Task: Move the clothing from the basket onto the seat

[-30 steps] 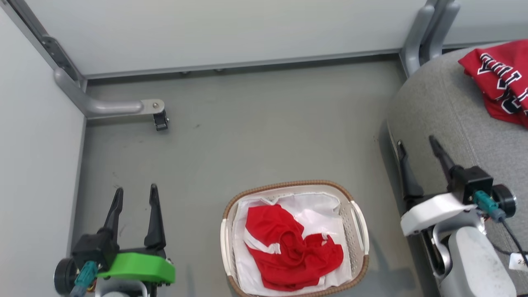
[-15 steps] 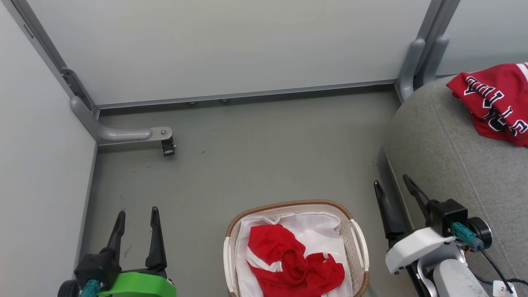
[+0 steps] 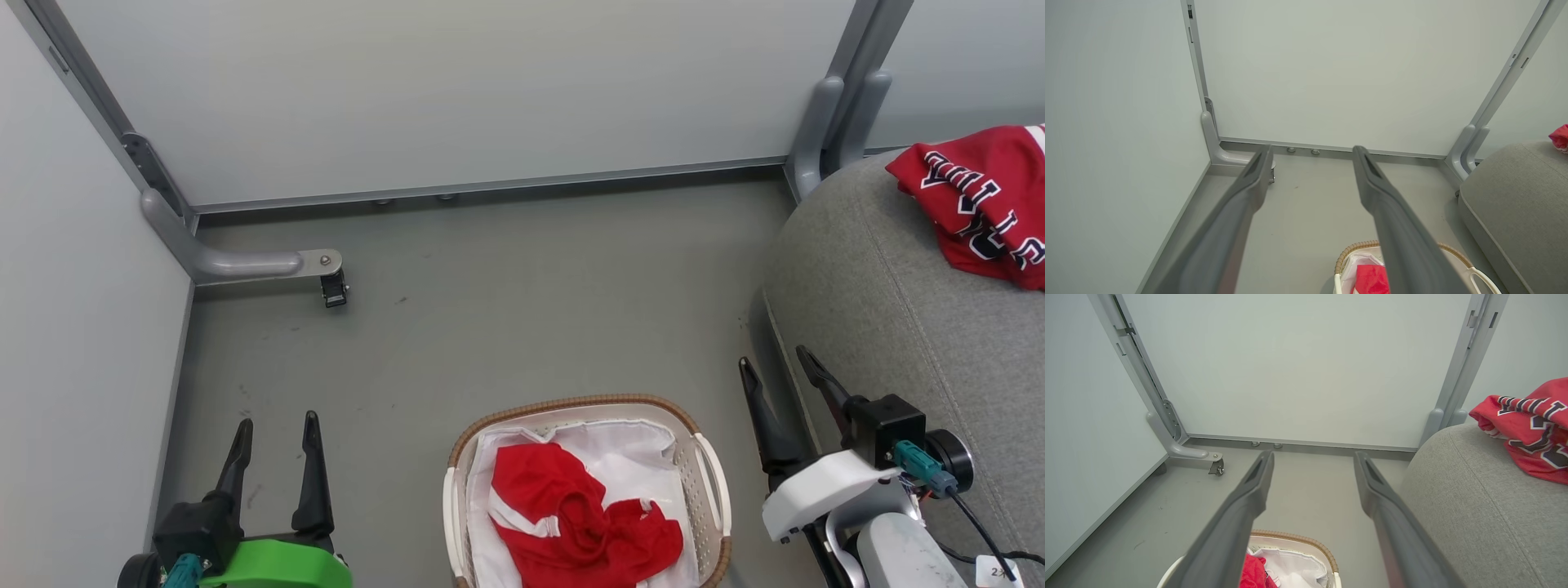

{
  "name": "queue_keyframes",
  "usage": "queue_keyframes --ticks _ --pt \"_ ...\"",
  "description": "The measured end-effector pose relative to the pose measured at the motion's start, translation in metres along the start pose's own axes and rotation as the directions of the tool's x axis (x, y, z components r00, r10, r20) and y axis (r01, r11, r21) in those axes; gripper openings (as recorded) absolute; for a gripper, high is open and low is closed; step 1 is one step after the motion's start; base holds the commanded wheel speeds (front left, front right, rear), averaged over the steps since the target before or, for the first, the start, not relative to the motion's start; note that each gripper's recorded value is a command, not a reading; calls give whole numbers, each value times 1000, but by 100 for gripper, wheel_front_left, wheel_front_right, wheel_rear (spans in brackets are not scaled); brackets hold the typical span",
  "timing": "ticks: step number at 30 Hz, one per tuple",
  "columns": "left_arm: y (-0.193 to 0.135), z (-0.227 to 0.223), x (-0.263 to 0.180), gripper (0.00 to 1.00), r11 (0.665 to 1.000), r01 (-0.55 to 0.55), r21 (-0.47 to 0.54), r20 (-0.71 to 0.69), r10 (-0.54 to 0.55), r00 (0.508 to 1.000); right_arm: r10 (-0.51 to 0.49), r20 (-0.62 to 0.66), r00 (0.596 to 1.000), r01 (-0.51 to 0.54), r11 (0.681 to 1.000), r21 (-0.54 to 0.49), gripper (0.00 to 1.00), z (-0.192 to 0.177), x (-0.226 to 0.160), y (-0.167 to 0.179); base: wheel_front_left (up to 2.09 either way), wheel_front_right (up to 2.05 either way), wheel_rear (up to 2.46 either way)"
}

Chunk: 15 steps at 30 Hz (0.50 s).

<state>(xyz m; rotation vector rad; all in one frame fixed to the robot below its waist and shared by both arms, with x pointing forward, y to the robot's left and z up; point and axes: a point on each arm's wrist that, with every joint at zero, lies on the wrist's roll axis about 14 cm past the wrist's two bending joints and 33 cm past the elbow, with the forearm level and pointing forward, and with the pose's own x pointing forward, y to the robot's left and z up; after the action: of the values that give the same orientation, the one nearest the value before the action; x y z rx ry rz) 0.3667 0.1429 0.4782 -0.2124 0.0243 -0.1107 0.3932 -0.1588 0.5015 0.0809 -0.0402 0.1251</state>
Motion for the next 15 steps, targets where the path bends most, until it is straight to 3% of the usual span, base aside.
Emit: queue_keyframes --ticks 10,15 --pt "-4 -7 1 100 1000 16 1 -21 -16 1000 -20 -3 1000 20 1000 -1 100 -1 0 -7 0 0 0" --pt "-17 -17 10 100 996 75 38 -54 -73 996 -34 1 999 34 999 -7 100 -1 5 -13 0 0 0"
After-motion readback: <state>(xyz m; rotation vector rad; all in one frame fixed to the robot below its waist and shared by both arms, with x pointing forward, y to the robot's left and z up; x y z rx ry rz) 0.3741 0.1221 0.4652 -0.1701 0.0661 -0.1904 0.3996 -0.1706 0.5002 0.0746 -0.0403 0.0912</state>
